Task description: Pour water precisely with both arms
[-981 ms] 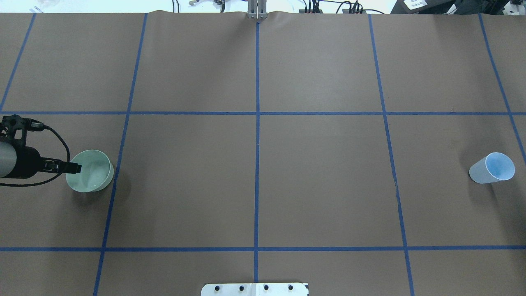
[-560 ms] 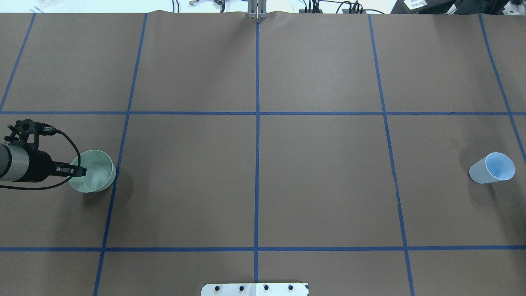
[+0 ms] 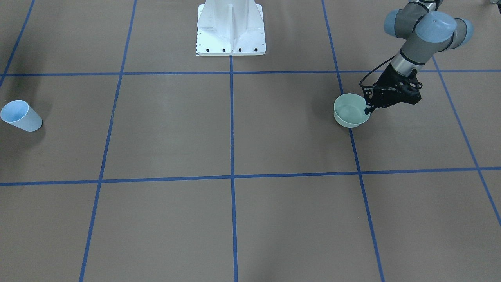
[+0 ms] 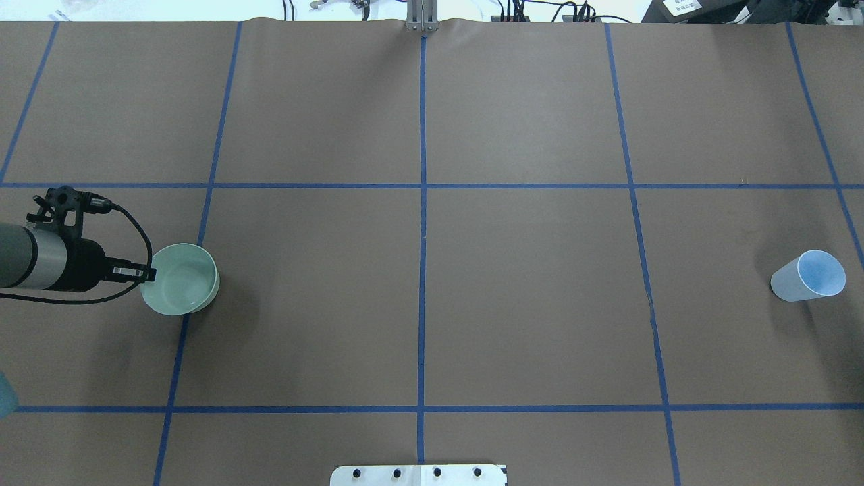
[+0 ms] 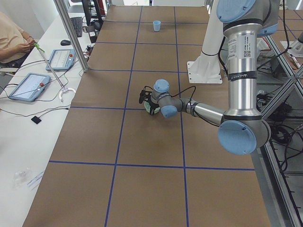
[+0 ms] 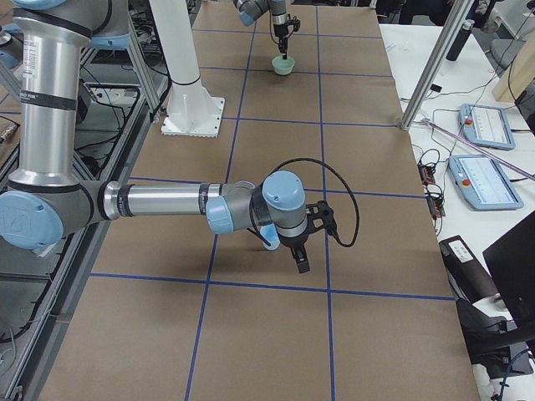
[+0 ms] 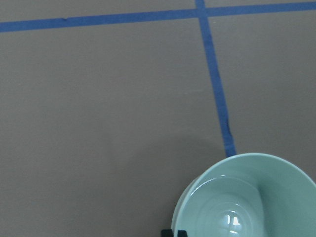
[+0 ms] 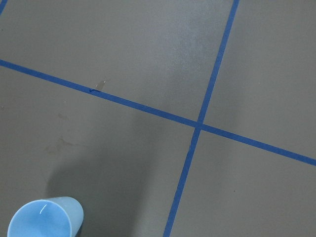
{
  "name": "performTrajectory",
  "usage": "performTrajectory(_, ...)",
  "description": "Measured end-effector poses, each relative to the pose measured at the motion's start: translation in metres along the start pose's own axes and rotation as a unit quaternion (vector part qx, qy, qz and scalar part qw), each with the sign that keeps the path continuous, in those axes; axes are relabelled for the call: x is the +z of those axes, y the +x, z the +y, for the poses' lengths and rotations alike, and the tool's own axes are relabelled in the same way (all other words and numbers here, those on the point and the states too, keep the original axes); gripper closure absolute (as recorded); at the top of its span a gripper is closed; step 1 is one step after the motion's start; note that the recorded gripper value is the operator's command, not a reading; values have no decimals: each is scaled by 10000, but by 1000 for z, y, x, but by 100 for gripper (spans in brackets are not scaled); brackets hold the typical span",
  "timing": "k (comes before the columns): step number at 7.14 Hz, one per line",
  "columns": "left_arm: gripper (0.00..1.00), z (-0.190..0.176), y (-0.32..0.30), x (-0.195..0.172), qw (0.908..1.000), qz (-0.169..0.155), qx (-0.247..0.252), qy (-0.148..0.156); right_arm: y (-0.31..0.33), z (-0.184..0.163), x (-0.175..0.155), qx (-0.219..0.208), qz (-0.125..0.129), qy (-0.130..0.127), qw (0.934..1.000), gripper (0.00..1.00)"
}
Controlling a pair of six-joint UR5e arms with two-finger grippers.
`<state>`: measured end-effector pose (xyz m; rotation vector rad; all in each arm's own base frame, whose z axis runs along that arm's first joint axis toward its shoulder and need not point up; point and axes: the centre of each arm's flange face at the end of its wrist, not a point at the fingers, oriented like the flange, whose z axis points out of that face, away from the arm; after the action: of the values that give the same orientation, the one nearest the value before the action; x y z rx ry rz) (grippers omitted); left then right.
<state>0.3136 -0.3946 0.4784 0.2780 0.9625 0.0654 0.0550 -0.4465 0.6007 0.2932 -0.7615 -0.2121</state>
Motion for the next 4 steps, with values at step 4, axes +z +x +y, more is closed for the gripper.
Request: performTrajectory(4,100,-97,160,29,9992,-41,-381,-144,0,0,0,5,1,-4,10000,0)
